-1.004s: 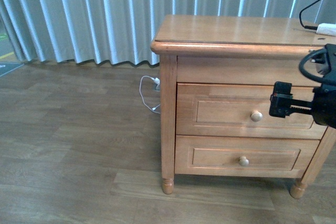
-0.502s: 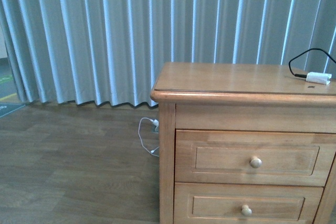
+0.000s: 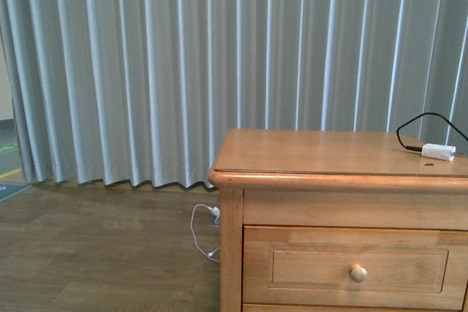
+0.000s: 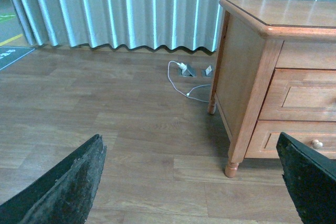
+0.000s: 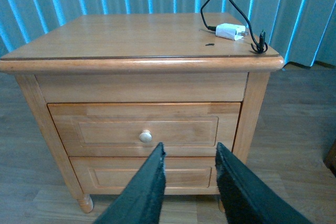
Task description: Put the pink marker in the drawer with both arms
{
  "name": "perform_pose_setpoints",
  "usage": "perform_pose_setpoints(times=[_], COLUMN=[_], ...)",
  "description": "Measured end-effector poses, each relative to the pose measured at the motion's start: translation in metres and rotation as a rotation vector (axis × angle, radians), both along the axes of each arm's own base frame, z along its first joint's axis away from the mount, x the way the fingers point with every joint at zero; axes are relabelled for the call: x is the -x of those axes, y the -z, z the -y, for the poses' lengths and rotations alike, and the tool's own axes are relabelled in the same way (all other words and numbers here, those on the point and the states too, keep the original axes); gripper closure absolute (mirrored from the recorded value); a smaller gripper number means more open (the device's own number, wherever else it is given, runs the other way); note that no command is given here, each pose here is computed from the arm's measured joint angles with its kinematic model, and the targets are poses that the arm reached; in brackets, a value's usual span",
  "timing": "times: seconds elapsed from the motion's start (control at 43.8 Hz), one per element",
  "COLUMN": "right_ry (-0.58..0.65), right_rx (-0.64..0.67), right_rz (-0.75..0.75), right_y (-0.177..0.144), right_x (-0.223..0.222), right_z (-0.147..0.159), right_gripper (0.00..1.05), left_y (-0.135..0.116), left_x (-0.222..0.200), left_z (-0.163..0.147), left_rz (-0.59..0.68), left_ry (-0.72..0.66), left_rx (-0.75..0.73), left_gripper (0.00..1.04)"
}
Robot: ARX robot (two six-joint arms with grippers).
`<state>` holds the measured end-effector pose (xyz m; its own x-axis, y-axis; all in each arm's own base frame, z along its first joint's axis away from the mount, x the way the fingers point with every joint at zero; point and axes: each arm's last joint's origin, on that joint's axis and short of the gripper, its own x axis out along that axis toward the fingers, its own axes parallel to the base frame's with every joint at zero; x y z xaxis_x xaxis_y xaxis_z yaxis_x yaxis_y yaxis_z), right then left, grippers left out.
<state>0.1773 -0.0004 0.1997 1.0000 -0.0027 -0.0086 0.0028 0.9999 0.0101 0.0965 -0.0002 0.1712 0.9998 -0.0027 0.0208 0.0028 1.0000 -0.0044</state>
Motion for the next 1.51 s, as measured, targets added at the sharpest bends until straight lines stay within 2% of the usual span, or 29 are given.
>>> perform_pose_setpoints(times=[0.137, 0.182, 0.821, 1.505], right_ry=[0.000, 0.000, 0.000, -0.001], right_rx=[0.003, 0.007, 0.007, 0.007], right_rz=[0.000, 0.000, 0.008, 0.016], right_y=[0.008, 0.010, 0.033, 0.031], right_x=[0.012, 0.015, 0.048, 0.066], right_z=[0.000, 0.000, 0.000, 0.000], right_gripper=[0.99, 1.04, 1.03, 1.03], left_y=[0.000, 0.000, 0.000, 0.000], left_x=[0.000, 0.000, 0.000, 0.000], left_z=[0.000, 0.000, 0.000, 0.000], left_rz=[0.000, 0.000, 0.000, 0.000], left_ry=[0.000, 0.000, 0.000, 0.000], left_rx=[0.000, 0.000, 0.000, 0.000], left_gripper=[0.06, 0.06, 0.06, 0.06])
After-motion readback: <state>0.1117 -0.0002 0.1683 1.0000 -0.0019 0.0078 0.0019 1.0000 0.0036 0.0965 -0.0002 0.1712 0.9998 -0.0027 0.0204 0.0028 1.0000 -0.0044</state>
